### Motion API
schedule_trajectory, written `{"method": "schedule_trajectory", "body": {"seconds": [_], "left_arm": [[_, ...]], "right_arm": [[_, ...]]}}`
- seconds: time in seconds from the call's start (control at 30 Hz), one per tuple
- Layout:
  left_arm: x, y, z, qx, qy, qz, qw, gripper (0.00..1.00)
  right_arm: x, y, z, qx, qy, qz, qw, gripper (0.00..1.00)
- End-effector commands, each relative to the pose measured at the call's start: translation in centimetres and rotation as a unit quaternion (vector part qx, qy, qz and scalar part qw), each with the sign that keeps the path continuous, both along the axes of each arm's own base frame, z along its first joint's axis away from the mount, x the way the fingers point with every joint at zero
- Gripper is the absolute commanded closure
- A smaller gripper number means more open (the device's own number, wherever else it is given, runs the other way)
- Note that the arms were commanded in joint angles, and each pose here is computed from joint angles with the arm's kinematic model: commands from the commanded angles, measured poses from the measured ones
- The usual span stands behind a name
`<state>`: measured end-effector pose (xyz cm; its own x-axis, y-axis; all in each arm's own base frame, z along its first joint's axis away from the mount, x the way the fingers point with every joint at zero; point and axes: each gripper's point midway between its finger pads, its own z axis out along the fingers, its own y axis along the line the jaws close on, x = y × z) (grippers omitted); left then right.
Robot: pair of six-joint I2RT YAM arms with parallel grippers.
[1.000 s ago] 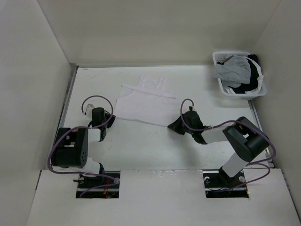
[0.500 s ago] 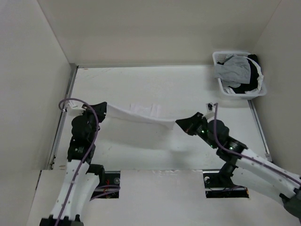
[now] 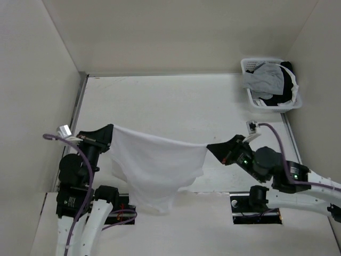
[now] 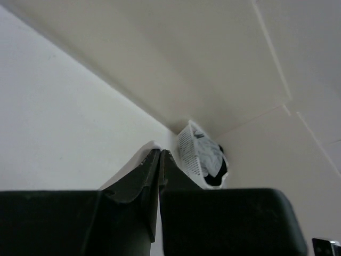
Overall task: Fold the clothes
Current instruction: Fold the tank top
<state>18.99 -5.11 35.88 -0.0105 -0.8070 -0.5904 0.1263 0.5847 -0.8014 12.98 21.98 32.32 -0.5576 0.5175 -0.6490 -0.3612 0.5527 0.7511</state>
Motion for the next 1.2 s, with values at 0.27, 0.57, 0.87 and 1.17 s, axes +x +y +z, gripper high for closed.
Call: {"method": "schedule_trajectory", "body": {"seconds": [0.27,0.57,0.87,1.17], "left_arm": [[16.7,-0.2,-15.4,0.021,0.181,0.058,0.982,1.0],[29.9,-1.4,-19.7,0.01,0.227,0.044,0.973,1.0],[23.2,-1.6,-19.4,-0.004,0.203,0.035,0.978,1.0],[12.4,-0.7,-21.8,-0.008,0.202,0.014,0.979,1.0]], "right_arm": [[19.1,0.8,-12.6,-0.072,0.079,-0.067,0.992,0.94],[34.0,-0.8,-17.0,-0.083,0.145,-0.094,0.981,0.94],[28.2,-1.9,-16.7,-0.079,0.126,-0.101,0.984,0.94],[17.8,-1.3,-20.8,-0.094,0.146,-0.086,0.981,0.94]]}}
